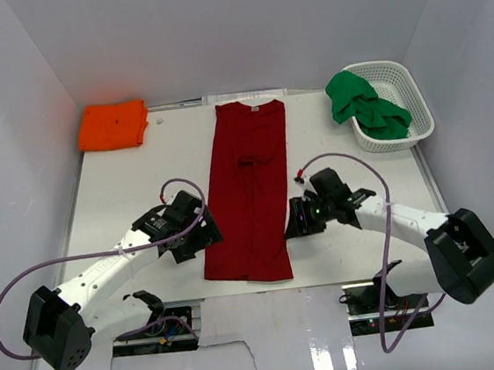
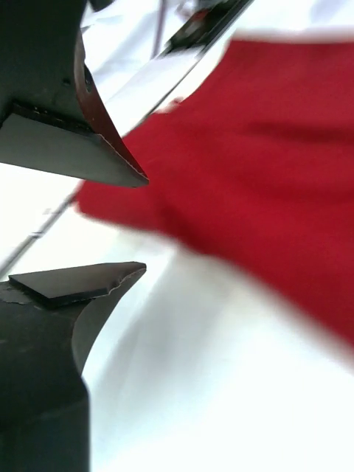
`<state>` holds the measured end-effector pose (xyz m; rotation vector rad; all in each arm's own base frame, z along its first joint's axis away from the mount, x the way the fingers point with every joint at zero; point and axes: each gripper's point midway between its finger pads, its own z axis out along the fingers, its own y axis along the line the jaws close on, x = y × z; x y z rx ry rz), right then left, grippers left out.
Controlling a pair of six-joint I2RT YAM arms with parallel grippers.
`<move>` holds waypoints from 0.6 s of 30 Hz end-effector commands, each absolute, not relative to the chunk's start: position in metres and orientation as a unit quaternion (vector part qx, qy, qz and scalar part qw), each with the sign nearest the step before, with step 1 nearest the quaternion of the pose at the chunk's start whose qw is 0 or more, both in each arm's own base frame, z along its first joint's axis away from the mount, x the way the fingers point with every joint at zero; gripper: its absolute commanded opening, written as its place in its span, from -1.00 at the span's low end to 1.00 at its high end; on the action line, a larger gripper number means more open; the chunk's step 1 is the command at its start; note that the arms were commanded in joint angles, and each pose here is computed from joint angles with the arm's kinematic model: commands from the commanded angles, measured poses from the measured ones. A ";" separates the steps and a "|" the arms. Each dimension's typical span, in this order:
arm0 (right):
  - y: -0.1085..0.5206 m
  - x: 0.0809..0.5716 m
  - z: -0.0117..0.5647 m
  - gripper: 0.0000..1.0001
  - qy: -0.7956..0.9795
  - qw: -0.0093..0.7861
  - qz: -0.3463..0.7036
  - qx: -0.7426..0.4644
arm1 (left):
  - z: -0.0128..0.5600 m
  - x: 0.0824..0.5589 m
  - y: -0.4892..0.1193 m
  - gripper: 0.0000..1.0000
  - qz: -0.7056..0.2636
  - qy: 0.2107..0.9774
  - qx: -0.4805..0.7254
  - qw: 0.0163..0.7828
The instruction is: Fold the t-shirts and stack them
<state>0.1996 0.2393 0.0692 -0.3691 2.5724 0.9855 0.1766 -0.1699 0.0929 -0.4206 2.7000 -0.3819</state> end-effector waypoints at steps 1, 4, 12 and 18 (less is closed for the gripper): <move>0.229 0.164 0.061 0.04 0.931 0.150 0.322 -0.081 | 0.085 0.163 -0.161 0.96 -0.153 0.961 -0.152 0.170; 0.223 0.139 0.057 0.06 0.938 0.141 0.308 -0.077 | 0.068 0.154 -0.157 0.96 -0.150 0.966 -0.150 0.150; 0.232 0.092 0.034 0.07 0.941 0.088 0.314 -0.088 | 0.044 0.138 -0.160 0.95 -0.148 0.973 -0.143 0.104; 0.242 0.080 0.020 0.04 0.944 0.079 0.306 -0.098 | 0.042 0.135 -0.161 0.93 -0.159 0.971 -0.146 0.104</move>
